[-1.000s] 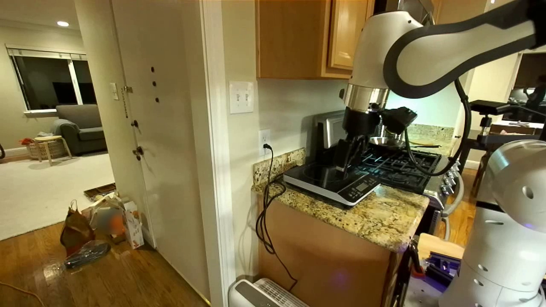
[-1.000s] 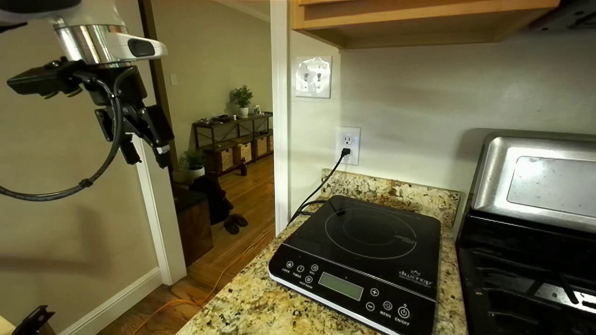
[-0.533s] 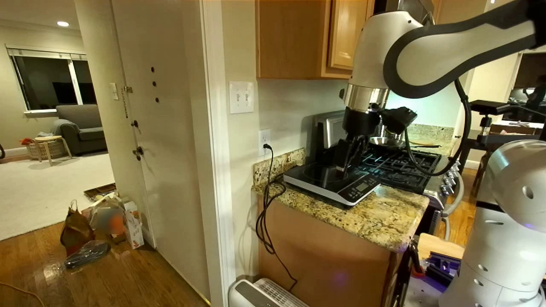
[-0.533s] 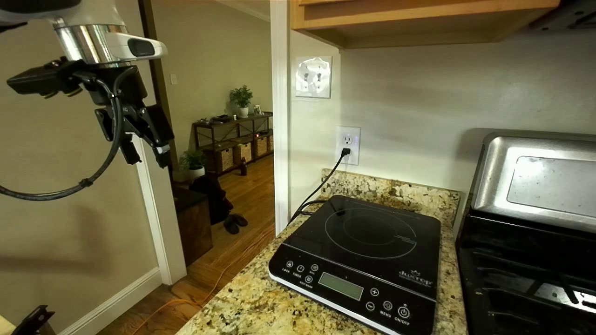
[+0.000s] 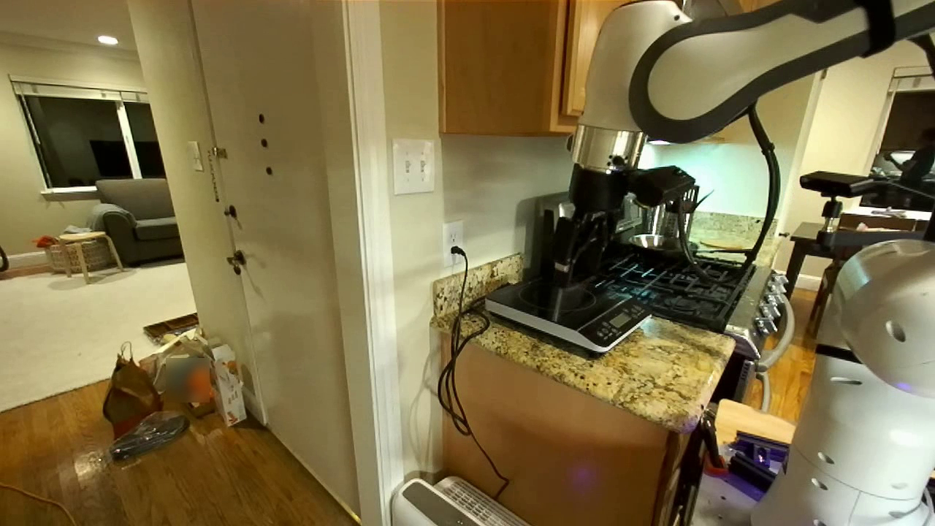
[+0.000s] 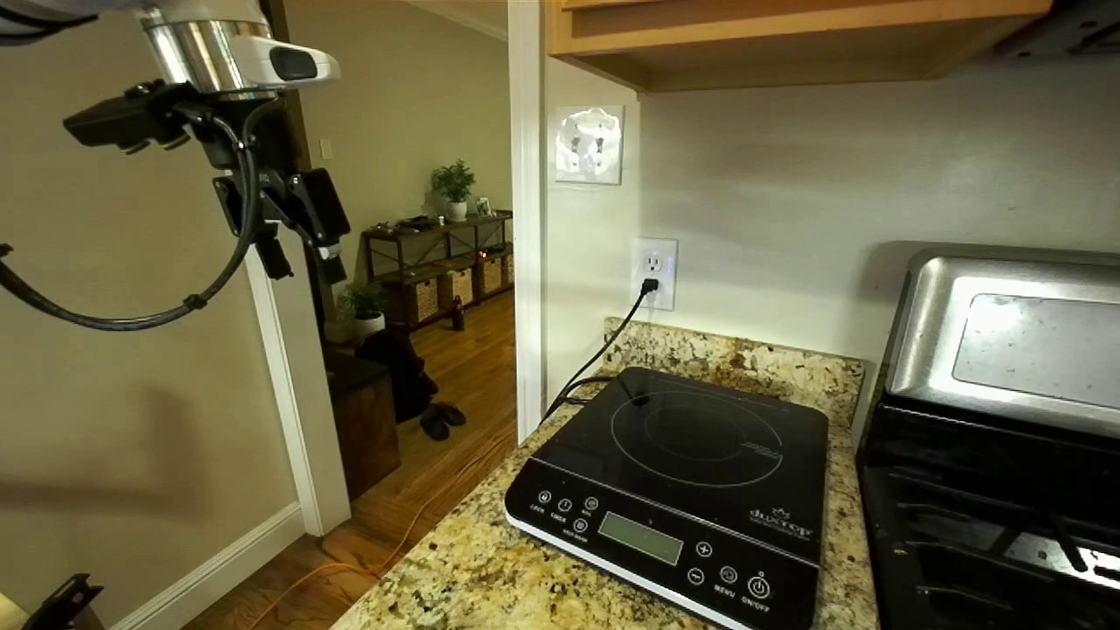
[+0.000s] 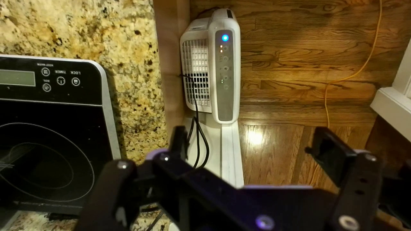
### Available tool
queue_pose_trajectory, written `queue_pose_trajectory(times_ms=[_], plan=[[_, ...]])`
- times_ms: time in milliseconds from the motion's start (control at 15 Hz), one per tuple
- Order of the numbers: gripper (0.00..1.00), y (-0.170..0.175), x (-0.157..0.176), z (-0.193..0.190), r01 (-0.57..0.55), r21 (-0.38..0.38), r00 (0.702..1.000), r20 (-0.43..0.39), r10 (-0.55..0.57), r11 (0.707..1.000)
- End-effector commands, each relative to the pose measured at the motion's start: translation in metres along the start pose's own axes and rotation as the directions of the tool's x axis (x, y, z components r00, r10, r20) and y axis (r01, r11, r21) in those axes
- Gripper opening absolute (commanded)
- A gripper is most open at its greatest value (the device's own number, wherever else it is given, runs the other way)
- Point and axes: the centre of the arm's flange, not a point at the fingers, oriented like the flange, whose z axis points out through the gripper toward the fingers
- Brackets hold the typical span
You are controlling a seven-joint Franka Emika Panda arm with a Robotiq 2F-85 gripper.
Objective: Turn off the switch on the left
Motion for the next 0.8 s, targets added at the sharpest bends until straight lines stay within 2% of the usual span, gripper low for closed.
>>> queue_pose_trajectory(times_ms=[0, 200, 533, 667, 733], plan=[[1.0, 0.005, 0.05, 0.002, -0.085, -0.012, 0.996, 0.023, 0.085, 0.996], [1.0, 0.012, 0.088, 0.0, -0.145, -0.006, 0.989, 0.028, 0.145, 0.989], [1.0, 0.024, 0.154, 0.001, -0.248, 0.028, 0.967, -0.047, 0.249, 0.968], [1.0, 0.028, 0.174, 0.0, -0.312, 0.051, 0.945, -0.088, 0.315, 0.949], [1.0, 0.031, 0.183, -0.001, -0.373, 0.077, 0.921, -0.093, 0.379, 0.925]])
